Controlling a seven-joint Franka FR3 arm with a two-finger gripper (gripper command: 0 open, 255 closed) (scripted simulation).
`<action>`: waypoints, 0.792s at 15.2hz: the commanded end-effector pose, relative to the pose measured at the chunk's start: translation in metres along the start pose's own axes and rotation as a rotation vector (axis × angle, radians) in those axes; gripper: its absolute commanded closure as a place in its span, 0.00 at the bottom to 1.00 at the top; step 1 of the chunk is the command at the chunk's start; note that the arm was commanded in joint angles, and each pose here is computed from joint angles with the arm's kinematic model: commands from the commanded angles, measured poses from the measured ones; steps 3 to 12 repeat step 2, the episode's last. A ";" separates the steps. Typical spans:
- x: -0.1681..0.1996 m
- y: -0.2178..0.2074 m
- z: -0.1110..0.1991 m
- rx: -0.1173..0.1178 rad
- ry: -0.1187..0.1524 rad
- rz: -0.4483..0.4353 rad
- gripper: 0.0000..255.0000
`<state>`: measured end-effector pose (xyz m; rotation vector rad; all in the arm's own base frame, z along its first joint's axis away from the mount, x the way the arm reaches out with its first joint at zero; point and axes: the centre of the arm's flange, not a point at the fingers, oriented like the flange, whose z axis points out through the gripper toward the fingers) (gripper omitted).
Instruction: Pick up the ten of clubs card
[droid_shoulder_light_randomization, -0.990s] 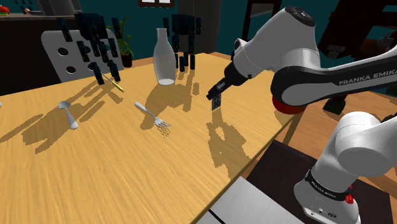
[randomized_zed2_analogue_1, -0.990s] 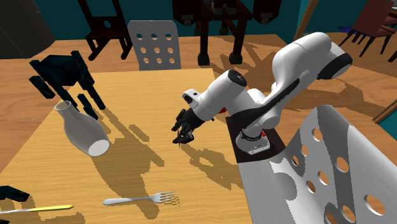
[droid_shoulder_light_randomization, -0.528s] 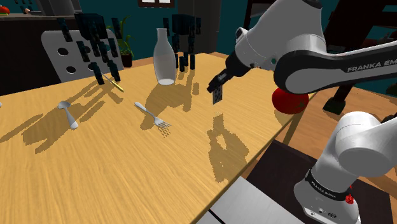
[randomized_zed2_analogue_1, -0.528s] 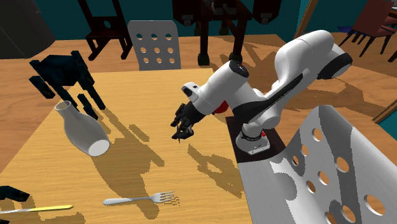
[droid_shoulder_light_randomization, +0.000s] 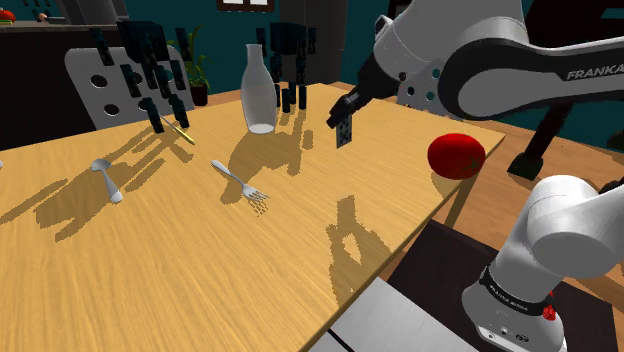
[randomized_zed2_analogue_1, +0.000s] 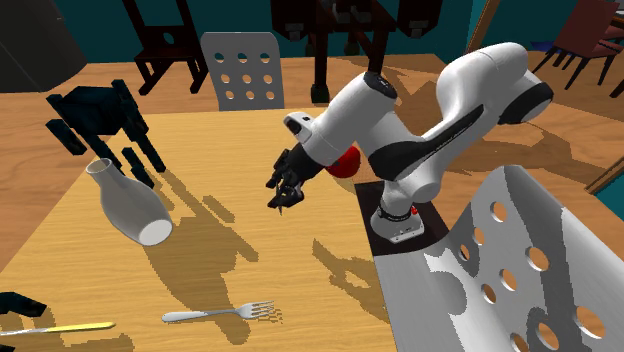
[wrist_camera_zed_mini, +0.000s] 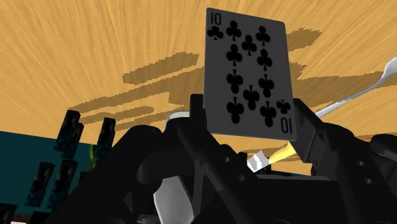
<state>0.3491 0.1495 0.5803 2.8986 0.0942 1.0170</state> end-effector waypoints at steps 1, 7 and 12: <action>0.004 0.000 -0.005 0.000 0.000 0.000 1.00; 0.004 0.000 -0.005 0.000 0.000 0.000 1.00; 0.004 0.000 -0.005 0.000 0.000 0.000 1.00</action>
